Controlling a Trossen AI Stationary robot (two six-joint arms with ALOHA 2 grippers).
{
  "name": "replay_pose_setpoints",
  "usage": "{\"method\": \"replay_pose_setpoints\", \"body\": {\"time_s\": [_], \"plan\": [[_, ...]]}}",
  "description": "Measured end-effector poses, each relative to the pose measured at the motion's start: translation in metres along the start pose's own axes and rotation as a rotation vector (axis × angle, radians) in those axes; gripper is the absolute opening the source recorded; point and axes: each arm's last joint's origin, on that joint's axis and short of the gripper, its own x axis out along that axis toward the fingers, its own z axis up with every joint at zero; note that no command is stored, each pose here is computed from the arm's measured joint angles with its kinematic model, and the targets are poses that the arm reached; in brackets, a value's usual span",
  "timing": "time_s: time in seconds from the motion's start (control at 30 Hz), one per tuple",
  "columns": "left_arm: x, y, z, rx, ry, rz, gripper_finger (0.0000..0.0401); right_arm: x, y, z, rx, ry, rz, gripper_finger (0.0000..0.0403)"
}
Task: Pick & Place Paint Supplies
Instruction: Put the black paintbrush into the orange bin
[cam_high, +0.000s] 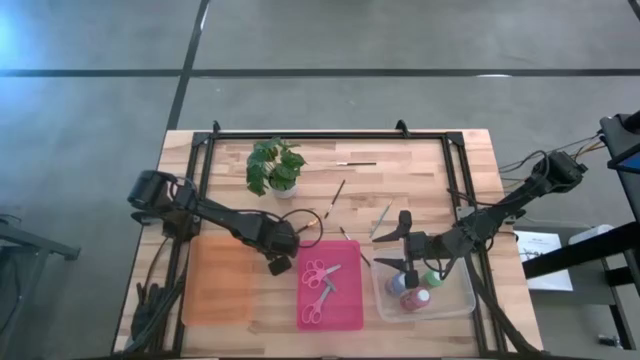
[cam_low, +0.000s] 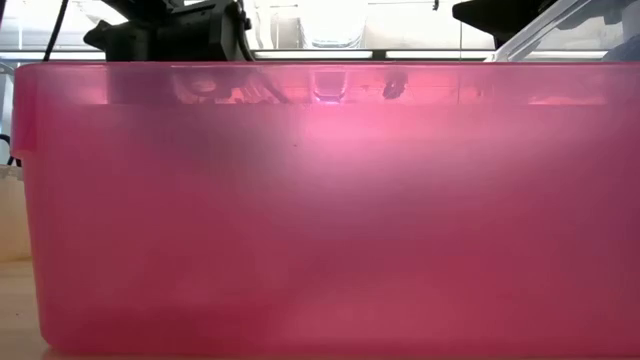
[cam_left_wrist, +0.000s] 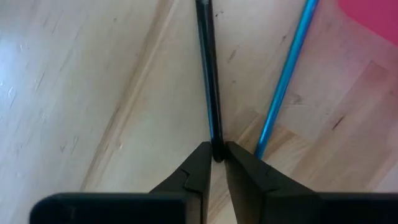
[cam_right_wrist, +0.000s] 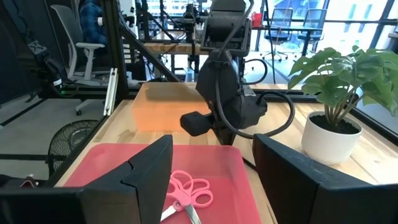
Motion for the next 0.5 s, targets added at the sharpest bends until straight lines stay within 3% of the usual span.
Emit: {"method": "replay_pose_setpoints", "body": {"time_s": [0.5], "plan": [[-0.0006, -0.0032, 0.0075, 0.003, -0.007, 0.056, 0.0006, 0.0000, -0.0001, 0.0000, 0.000, 0.000, 0.000, 0.0219]]}}
